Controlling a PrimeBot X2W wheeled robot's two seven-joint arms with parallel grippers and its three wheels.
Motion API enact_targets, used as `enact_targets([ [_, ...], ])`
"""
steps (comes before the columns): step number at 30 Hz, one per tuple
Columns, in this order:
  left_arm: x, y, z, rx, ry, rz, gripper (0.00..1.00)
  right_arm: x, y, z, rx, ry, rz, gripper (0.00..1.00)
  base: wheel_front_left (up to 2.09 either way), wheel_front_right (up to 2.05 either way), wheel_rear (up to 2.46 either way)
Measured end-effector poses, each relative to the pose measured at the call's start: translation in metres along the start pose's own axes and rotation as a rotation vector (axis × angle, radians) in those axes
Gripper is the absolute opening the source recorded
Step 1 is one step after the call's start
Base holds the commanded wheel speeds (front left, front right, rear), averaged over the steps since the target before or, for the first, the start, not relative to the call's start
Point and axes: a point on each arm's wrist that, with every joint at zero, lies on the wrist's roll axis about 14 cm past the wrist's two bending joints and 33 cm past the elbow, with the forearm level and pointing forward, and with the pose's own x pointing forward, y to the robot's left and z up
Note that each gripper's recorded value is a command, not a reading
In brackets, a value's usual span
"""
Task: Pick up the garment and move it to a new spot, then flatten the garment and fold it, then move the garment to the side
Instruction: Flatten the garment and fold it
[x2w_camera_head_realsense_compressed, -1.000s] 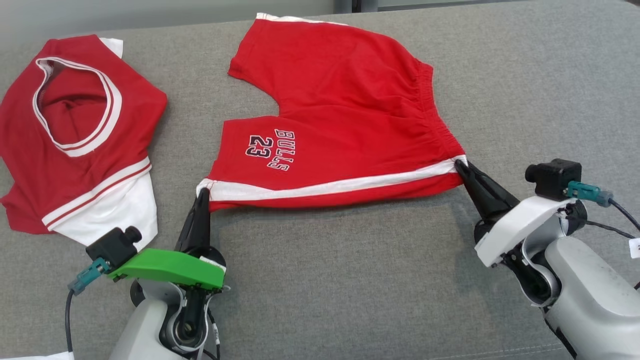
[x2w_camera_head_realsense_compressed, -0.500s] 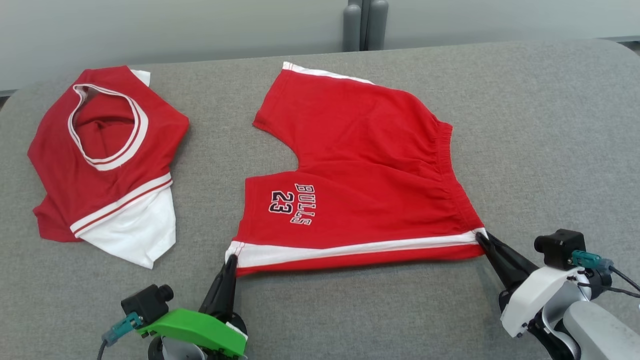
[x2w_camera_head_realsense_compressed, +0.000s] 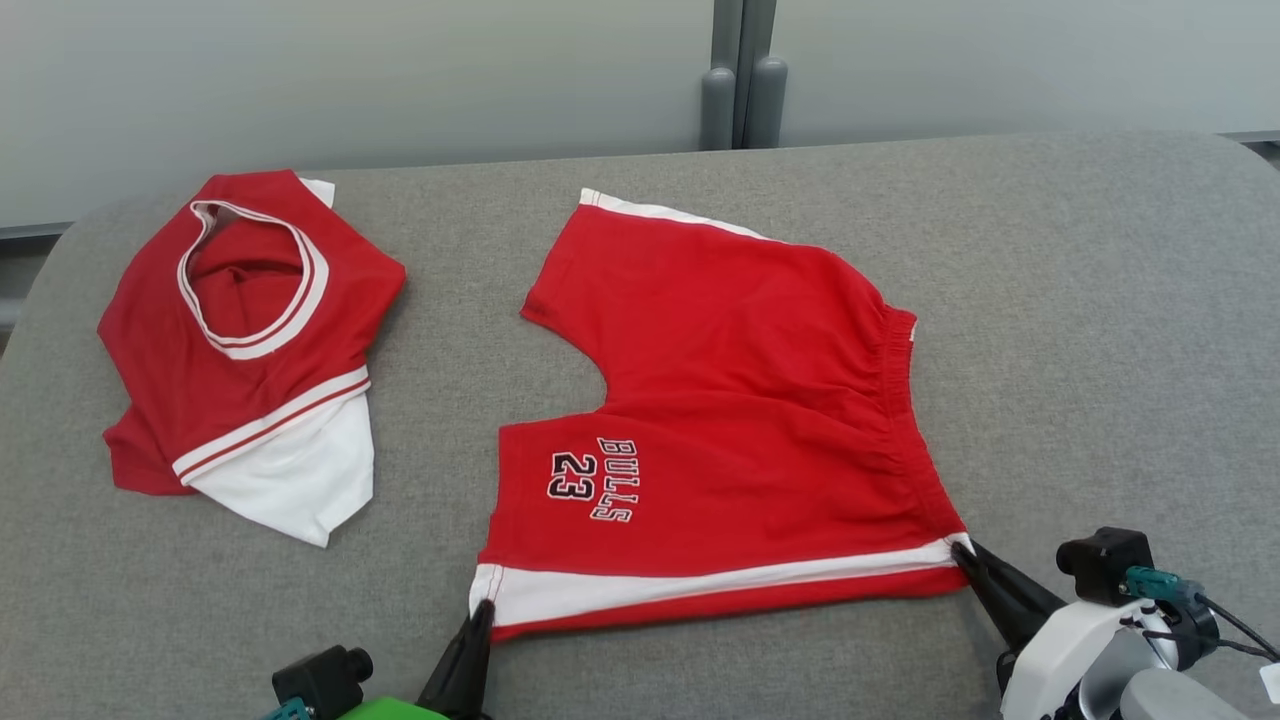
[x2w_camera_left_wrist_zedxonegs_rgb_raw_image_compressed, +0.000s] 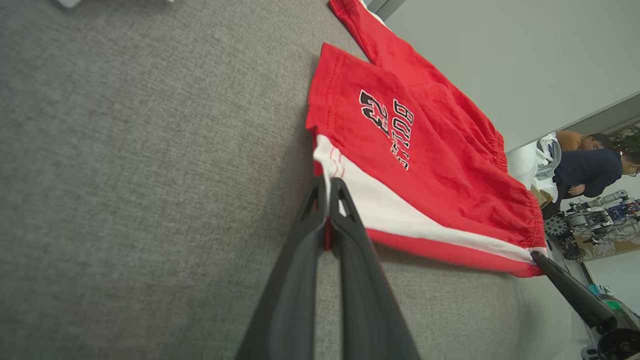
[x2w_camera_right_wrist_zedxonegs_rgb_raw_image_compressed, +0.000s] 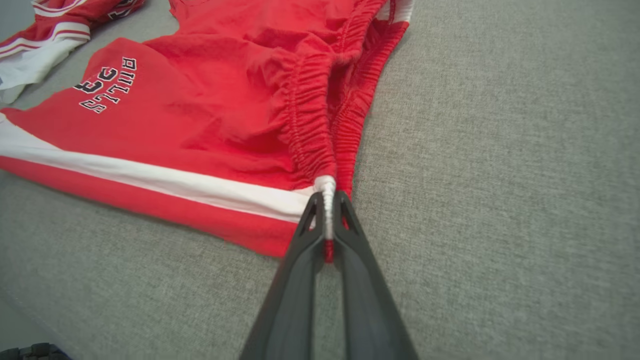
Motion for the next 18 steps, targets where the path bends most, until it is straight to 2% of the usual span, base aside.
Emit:
enact_targets([
  [3,-0.003,0.000,-0.007,0.002,0.021,-0.006,0.00,-0.001,0.003,-0.006,0.009,0.013,0.000,0.00,0.00,0.00,0.00],
  [4,-0.004,-0.001,-0.009,0.005,0.029,-0.007,0.00,-0.001,0.004,-0.008,0.006,0.017,0.002,0.08,0.00,0.00,0.00],
  [5,-0.004,0.000,-0.011,0.010,0.034,-0.007,0.00,-0.002,0.005,-0.009,0.003,0.020,0.004,0.33,0.00,0.00,0.00],
  [6,-0.004,0.001,-0.012,0.013,0.038,-0.005,0.00,-0.002,0.005,-0.010,-0.001,0.024,0.004,0.53,0.00,0.00,0.00],
  [7,-0.005,0.002,-0.012,0.015,0.040,-0.003,0.00,-0.002,0.005,-0.011,-0.002,0.026,0.004,1.00,0.00,0.00,0.00],
  [8,-0.005,0.003,-0.013,0.017,0.043,0.000,0.00,-0.002,0.004,-0.012,-0.001,0.028,0.001,1.00,0.00,0.00,0.00],
  [9,-0.005,0.003,-0.013,0.018,0.044,0.001,0.16,-0.002,0.004,-0.012,0.001,0.028,0.000,1.00,0.00,0.00,0.00],
  [10,-0.005,0.004,-0.013,0.020,0.045,0.002,0.39,-0.002,0.005,-0.012,0.003,0.027,-0.002,1.00,0.00,0.00,0.00],
  [11,-0.005,0.004,-0.013,0.021,0.045,0.002,0.49,-0.002,0.005,-0.012,0.005,0.026,-0.003,1.00,0.00,0.00,0.00],
  [12,-0.005,0.004,-0.012,0.022,0.044,0.002,0.85,-0.003,0.004,-0.012,0.007,0.024,-0.005,1.00,0.00,0.00,0.00],
  [13,-0.005,0.005,-0.011,0.024,0.042,0.003,1.00,-0.003,0.002,-0.012,0.009,0.022,-0.012,1.00,0.00,0.00,0.00],
  [18,-0.011,0.017,-0.006,0.012,0.025,0.036,1.00,-0.011,-0.010,-0.012,0.037,0.009,-0.071,1.00,0.00,0.00,0.00],
])
